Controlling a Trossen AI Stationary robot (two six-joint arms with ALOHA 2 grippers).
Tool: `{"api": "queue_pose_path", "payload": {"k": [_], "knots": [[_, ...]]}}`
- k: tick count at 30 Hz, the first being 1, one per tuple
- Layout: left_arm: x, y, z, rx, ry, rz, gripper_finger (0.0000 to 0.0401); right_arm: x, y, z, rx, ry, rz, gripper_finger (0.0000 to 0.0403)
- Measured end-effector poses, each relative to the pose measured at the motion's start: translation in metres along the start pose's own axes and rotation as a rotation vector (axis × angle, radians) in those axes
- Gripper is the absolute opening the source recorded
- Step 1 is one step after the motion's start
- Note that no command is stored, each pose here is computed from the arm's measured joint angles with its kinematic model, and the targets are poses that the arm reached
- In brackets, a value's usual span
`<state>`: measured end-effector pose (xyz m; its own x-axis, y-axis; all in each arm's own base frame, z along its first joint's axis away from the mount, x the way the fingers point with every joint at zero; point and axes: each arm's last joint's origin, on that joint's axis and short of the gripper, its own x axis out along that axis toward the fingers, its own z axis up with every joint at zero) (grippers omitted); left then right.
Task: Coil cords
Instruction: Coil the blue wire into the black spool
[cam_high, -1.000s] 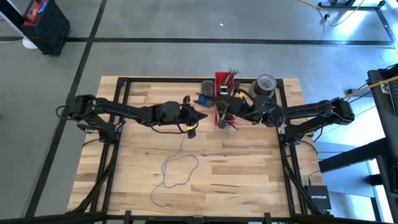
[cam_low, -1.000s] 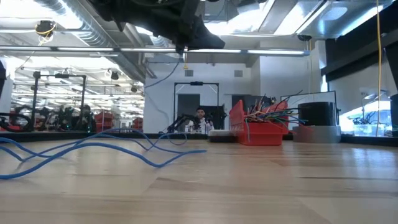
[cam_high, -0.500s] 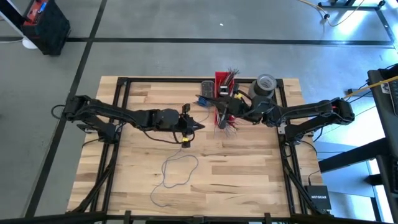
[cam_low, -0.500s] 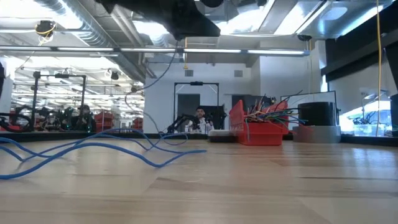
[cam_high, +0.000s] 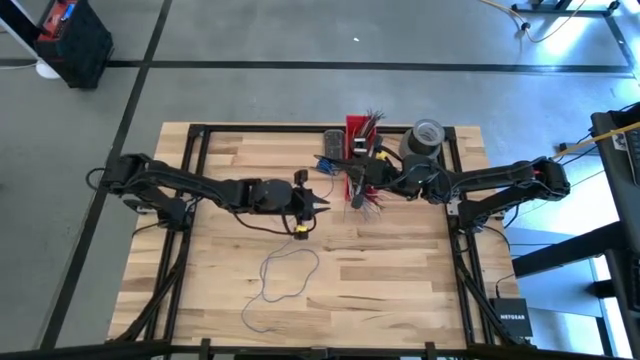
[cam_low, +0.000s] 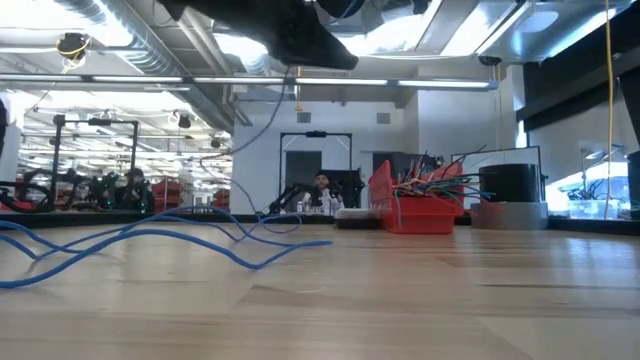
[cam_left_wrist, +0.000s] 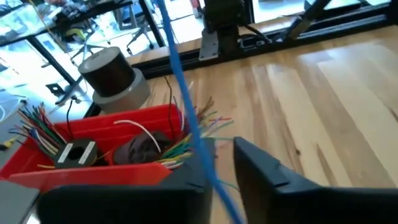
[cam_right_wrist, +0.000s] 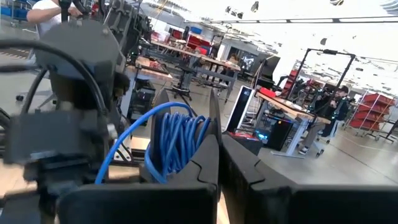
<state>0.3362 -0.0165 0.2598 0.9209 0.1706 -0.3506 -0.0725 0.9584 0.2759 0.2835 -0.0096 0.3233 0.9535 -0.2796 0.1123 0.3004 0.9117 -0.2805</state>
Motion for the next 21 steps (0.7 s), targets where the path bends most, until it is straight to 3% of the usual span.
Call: {"api": "queue_pose_path", "payload": {"k": [4, 9, 12, 18, 21], "knots": [[0.006, 0.002, 0.0, -0.045, -0.029, 0.024, 0.0126, 0.0, 0.0, 0.0, -0.001, 0.004, 0.001, 0.0008], [-0.01, -0.002, 0.027, -0.065, -0.033, -0.009, 0.0174, 0.0, 0.001, -0.002, -0.005, 0.016, 0.005, 0.0008], [-0.025, -0.005, 0.039, -0.054, -0.001, -0.01, 0.0179, 0.0, 0.001, -0.003, -0.008, 0.024, 0.008, 0.0008], [-0.038, -0.006, 0.029, -0.007, 0.166, 0.178, 0.0167, 0.0, 0.001, -0.003, -0.009, 0.031, 0.009, 0.0008], [-0.038, -0.005, 0.032, -0.009, 0.143, 0.195, 0.0162, 0.0, 0.001, -0.003, -0.01, 0.03, 0.009, 0.0008]]}}
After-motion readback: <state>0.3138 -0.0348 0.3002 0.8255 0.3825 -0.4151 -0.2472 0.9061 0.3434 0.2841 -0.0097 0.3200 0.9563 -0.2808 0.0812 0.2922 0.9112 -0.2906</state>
